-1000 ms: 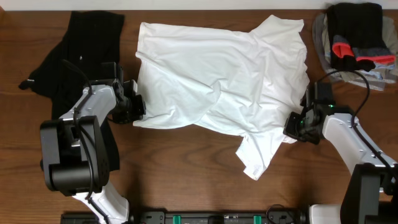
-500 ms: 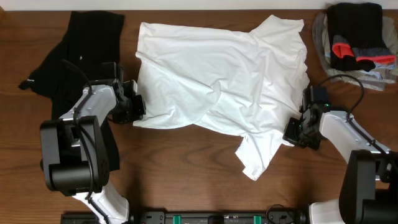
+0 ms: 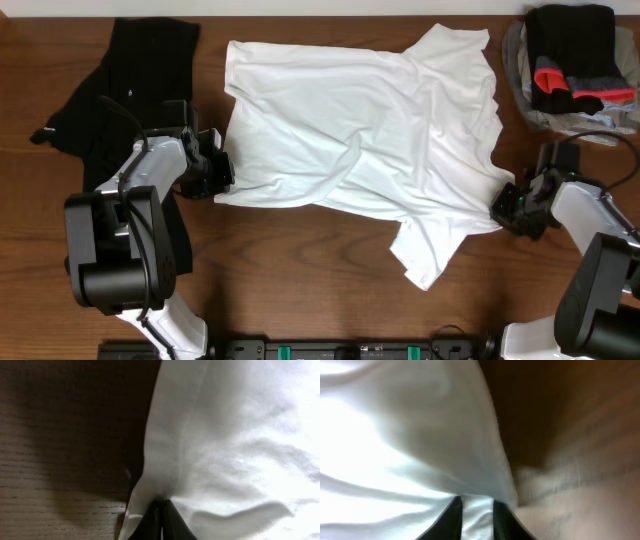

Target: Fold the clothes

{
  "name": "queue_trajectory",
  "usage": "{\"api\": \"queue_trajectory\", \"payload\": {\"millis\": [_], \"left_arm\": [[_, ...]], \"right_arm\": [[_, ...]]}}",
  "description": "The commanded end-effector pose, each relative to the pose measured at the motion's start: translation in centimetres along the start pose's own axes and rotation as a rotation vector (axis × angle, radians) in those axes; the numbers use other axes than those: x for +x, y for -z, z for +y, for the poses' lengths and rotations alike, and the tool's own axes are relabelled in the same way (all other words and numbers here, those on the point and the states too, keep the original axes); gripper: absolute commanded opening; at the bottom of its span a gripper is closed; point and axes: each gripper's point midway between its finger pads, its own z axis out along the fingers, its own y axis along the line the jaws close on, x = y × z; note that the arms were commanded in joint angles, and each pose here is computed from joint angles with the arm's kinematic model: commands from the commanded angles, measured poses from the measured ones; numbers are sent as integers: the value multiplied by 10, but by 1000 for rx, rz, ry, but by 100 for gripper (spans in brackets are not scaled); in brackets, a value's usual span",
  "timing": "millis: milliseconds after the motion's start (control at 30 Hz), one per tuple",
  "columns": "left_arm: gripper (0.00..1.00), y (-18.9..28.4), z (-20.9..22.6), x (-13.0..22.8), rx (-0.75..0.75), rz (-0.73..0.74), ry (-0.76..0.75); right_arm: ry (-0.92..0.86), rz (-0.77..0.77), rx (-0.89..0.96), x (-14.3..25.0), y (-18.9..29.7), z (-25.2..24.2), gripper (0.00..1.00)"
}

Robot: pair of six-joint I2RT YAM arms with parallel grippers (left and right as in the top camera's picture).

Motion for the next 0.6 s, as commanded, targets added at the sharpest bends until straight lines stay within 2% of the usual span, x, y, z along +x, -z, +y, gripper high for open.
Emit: {"api": "queue_trajectory", "payload": {"millis": [0,100,200,267,300,433,567], "left_arm": [[6,-52,23,41,-66,159,17],[6,-52,23,40,-66,159,17],[6,-52,23,41,-67,159,17],[6,-52,23,41,-67,159,17],[6,-52,23,41,-67,159,17],[6,-52,23,41,-67,159,17],[6,-52,23,41,-66,159,18]], "right_arm": [[45,-14,24,-6,-10,-8,30],[56,-59,6,-21,-6,-1,39],[64,-85,-9,-34,4,6,59],[79,-86,-38,-42,15,16,77],[79,-79,-53,-44,21,21,83],[84,-29,-89,-49,58,39,91],[127,36,-78,-32,92,56,93]]}}
